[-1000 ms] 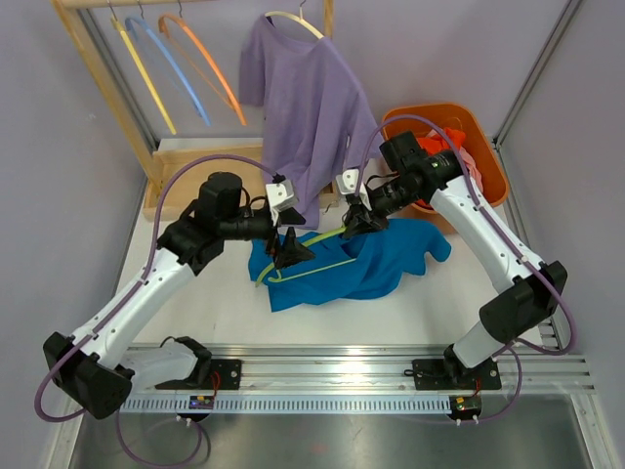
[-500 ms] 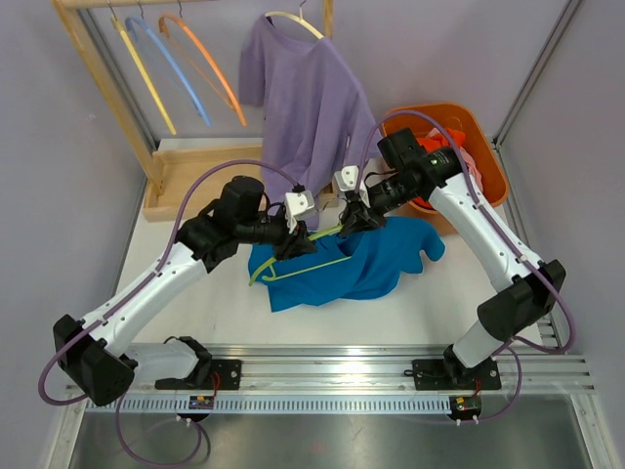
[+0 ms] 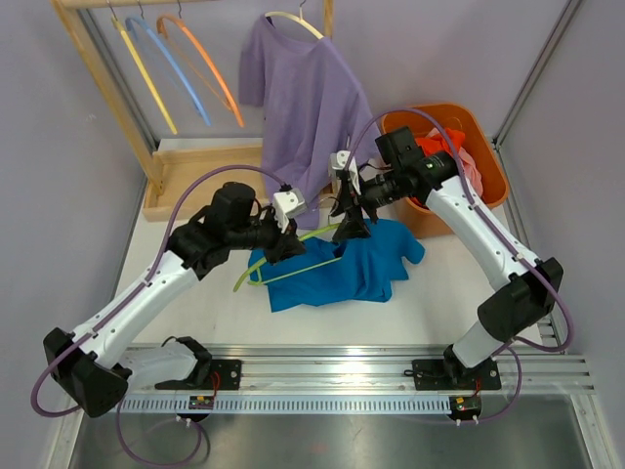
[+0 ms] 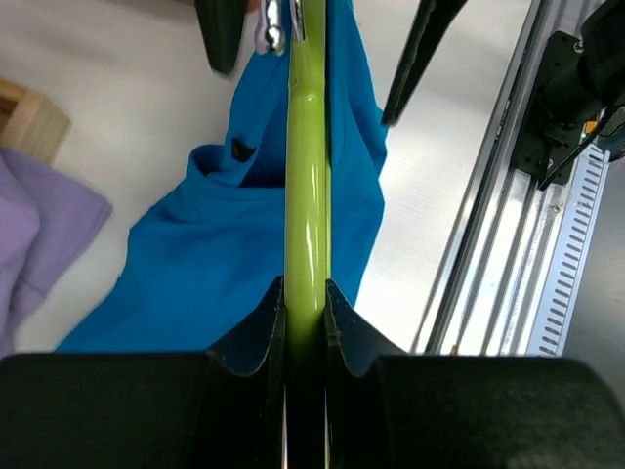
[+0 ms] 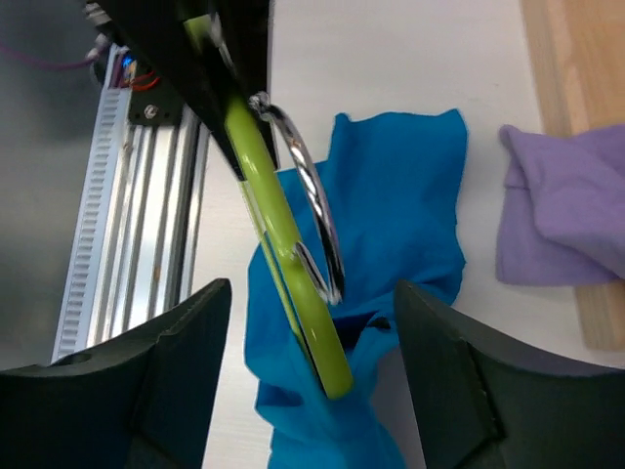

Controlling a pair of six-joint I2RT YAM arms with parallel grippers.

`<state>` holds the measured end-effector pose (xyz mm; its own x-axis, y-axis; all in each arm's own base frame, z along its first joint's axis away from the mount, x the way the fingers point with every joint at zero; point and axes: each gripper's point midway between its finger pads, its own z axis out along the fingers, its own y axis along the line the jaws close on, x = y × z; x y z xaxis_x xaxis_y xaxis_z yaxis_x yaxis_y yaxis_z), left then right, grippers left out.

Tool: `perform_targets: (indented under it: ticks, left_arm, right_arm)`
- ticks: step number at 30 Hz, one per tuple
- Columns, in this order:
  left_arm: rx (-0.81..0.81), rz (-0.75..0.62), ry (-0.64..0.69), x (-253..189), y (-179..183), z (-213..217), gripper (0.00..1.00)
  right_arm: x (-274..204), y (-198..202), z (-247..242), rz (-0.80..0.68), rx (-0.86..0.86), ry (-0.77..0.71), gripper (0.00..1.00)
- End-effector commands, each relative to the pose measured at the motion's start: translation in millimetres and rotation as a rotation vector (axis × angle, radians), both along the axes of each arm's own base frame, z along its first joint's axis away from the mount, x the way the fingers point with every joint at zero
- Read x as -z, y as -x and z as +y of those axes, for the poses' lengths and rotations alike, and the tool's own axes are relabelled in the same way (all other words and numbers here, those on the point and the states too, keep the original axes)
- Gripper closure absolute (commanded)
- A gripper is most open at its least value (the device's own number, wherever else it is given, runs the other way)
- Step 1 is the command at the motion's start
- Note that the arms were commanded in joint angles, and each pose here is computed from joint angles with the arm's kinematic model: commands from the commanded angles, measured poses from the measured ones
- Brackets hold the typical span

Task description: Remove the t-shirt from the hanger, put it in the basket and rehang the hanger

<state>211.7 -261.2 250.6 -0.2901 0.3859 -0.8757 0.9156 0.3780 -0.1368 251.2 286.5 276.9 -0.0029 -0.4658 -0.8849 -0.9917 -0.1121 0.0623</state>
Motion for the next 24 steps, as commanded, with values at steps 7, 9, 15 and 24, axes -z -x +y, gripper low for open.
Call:
perform_targets:
  ticks: [7, 9, 15, 24]
  left_arm:
    - [-0.284, 0.220, 0.154, -14, 8, 33, 1.00]
    - [-0.341, 0.288, 0.187, -15, 10, 34, 1.00]
    - [-0.452, 0.441, 0.304, -22, 9, 31, 1.00]
    - [-0.448, 0.477, 0.400, -43, 6, 24, 1.00]
  right_arm:
    - [-78, -42, -16, 0.067, 0.545, -0.190, 0.16]
    - [-66, -36, -20, 0.180, 0.615, -0.176, 0.19]
    - [-17, -28, -19, 0.281, 0.839, -0.108, 0.01]
    - [21, -35, -4, 0.233, 0.800, 0.031, 0.01]
